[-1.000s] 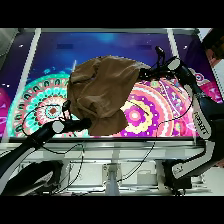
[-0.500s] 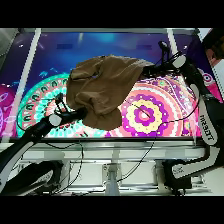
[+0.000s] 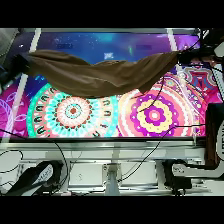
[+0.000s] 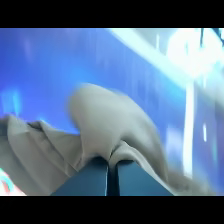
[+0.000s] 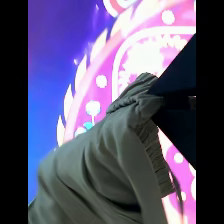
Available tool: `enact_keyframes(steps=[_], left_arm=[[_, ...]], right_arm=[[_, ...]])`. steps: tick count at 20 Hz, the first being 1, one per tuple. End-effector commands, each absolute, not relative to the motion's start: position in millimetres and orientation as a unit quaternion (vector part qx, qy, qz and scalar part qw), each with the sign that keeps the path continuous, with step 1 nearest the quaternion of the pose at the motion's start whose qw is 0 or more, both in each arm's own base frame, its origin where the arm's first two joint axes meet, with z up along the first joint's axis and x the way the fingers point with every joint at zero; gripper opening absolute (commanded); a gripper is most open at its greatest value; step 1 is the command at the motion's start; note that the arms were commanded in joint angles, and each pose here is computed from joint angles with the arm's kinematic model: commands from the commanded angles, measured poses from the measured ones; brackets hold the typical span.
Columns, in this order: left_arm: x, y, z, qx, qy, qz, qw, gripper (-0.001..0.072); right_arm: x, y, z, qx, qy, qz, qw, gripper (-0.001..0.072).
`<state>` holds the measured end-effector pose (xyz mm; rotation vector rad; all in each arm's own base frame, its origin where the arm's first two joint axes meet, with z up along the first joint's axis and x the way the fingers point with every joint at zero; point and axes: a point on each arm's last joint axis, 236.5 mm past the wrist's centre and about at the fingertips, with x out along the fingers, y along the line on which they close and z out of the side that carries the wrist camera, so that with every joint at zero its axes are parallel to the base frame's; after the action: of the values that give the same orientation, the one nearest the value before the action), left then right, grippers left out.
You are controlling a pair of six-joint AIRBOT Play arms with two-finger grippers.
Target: Fold the clothes and pants, and hang the long-sleeved shirts on hangers.
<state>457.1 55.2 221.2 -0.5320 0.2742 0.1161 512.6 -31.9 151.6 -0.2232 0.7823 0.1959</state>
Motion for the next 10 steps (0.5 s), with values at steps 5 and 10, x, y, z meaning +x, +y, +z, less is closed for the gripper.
enact_keyframes(steps=[5,10], left_arm=[[461,97,274,-0.200,0.074,0.094,0.973,0.0012],[462,109,184,-0.132,0.228,0.122,0.957,0.0012]], right_arm=[[477,-64,163,-0.257,0.418,0.107,0.865,0.0035],[426,-63,129,-0.241,0.524,0.142,0.804,0.0035]])
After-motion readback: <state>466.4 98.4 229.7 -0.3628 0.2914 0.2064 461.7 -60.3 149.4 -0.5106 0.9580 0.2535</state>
